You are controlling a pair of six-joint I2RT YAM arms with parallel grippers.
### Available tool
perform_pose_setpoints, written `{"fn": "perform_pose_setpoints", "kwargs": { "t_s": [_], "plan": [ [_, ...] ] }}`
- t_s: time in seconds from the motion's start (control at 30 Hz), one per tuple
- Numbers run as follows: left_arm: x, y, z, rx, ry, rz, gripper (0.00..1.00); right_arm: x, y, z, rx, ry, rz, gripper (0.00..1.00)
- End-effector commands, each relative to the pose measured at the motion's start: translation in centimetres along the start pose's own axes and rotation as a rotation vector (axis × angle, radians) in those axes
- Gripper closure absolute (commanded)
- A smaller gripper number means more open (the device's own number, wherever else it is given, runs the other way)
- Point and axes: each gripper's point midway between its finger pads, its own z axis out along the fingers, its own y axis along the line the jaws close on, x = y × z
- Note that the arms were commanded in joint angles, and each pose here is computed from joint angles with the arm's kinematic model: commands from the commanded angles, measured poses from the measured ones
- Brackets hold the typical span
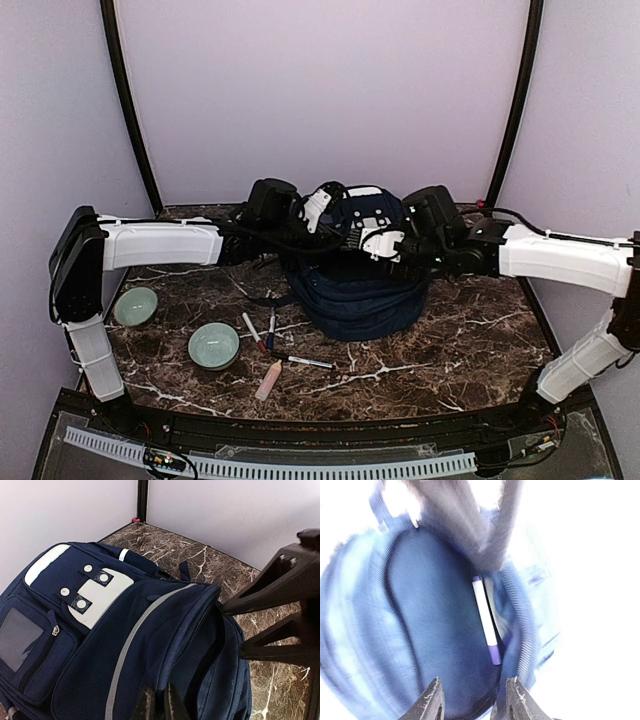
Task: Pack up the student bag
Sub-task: Place the pen in the second largest pocket of the bag, then pick up the second largest pocket of the bag from the student bag.
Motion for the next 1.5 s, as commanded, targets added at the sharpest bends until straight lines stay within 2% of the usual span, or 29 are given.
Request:
{"fn": "perform_pose_setpoints", "kwargs": {
  "t_s": [0.0, 0.17, 0.3, 0.4, 0.7, 0.77, 0.93, 1.0, 1.07, 1.13, 1.17, 1.3, 1.37, 1.47],
  "plan": [
    [-5.0, -0.7, -2.6, 0.015, -0.144, 0.017, 1.00, -0.4, 2.3, -3.1, -0.224, -0.078, 0.211, 0.58],
    [-4.7, -0.7, -2.4, 0.015, -0.135, 0.017, 1.00, 0.0, -2.6, -3.0, -0.134, -0.109, 0.334, 0.59],
    [-4.6, -0.8, -2.4, 0.026, -0.135, 0.016, 1.00, -0.6, -5.0, -2.1, -0.147, -0.145, 0.369, 0.53],
    [-4.7, -1.0, -2.5, 0.037, -0.140, 0.018, 1.00, -0.9, -5.2, -0.9, -0.163, -0.163, 0.359, 0.50],
    [-5.1, -1.1, -3.0, 0.034, -0.155, 0.030, 1.00, -1.9, -3.6, 2.4, -0.286, -0.183, 0.368, 0.50],
    [-5.2, -1.1, -3.2, 0.030, -0.159, 0.035, 1.00, -1.8, -3.6, 2.9, -0.285, -0.174, 0.372, 0.55],
    [-5.3, -1.0, -3.4, 0.020, -0.167, 0.039, 1.00, -1.0, -4.9, 3.6, -0.219, -0.157, 0.406, 0.85],
    [-5.3, -0.8, -3.5, 0.009, -0.162, 0.038, 1.00, -0.5, -5.6, 3.6, -0.201, -0.166, 0.425, 0.91],
    [-5.8, -0.7, -3.8, -0.005, -0.140, 0.041, 0.90, -0.3, -6.1, 3.4, -0.196, -0.178, 0.442, 0.96],
    [-5.9, -0.7, -4.6, -0.016, -0.106, 0.040, 0.70, -0.1, -6.5, 3.2, -0.186, -0.188, 0.459, 1.00],
    [-5.6, -0.8, -5.3, -0.018, -0.086, 0.041, 0.63, 0.0, -6.5, 3.1, -0.182, -0.193, 0.467, 1.00],
    [-3.2, -0.6, -8.7, -0.073, -0.004, 0.057, 0.43, 0.0, -6.4, 2.7, -0.175, -0.212, 0.475, 1.00],
    [-1.4, -0.9, -10.5, -0.076, 0.049, 0.085, 0.41, 0.1, -6.2, 2.7, -0.178, -0.211, 0.477, 1.00],
    [2.3, -2.5, -12.5, -0.004, 0.174, 0.125, 0.44, 0.1, -6.3, 2.6, -0.174, -0.212, 0.484, 1.00]
  ]
}}
